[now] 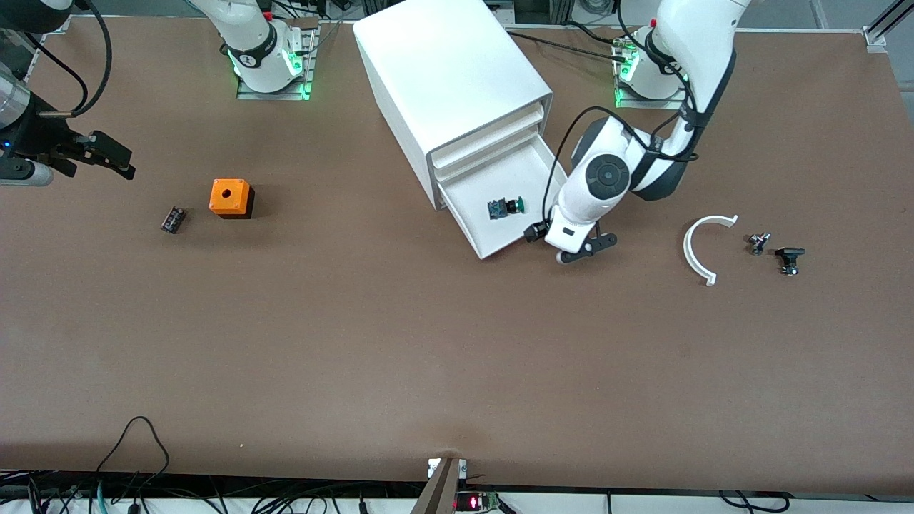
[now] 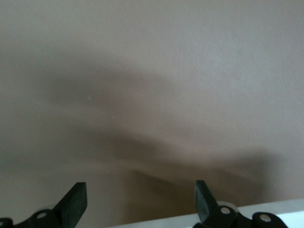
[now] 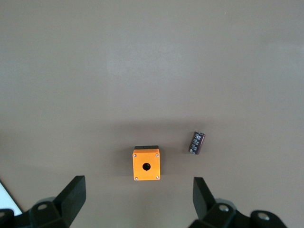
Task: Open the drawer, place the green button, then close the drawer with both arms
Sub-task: 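Push the open drawer shut with the left gripper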
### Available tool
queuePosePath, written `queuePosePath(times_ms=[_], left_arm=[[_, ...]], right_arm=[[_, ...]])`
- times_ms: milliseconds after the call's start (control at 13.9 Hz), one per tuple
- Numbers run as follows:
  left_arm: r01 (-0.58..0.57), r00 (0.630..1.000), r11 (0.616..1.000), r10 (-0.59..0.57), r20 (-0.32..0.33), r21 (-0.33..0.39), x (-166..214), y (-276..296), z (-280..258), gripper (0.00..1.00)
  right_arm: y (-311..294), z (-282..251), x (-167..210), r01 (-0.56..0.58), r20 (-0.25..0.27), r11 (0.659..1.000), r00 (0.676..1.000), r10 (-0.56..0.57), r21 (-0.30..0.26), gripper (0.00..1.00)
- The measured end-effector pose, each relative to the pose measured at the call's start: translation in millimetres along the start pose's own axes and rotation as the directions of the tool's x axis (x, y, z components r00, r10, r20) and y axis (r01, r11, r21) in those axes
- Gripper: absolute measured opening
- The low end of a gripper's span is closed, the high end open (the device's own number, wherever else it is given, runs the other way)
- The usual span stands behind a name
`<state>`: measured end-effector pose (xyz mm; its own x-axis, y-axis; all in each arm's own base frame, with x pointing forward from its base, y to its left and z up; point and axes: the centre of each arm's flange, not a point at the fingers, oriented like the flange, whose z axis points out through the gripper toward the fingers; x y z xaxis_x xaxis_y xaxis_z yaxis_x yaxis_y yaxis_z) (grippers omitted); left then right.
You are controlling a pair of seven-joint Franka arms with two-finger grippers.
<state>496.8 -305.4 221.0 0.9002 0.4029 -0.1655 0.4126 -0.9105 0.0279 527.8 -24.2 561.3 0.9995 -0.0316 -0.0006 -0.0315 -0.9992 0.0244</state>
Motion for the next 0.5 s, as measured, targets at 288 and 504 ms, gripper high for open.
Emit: queuePosePath(times_ms=[288, 504], left_arm=[[-0.003, 1.000, 1.000, 0.003, 0.011, 0.006, -12, 4, 4, 1.00], [-0.046, 0.998, 0.999, 0.045, 0.039, 0.020, -42, 11, 13, 1.00]], right_arm=[[0, 5, 4, 0.000, 0.009, 1.000, 1.000, 0.000, 0.000, 1.00], [0, 3, 4, -0.001, 0.004, 1.000, 1.000, 0.001, 0.000, 1.00]])
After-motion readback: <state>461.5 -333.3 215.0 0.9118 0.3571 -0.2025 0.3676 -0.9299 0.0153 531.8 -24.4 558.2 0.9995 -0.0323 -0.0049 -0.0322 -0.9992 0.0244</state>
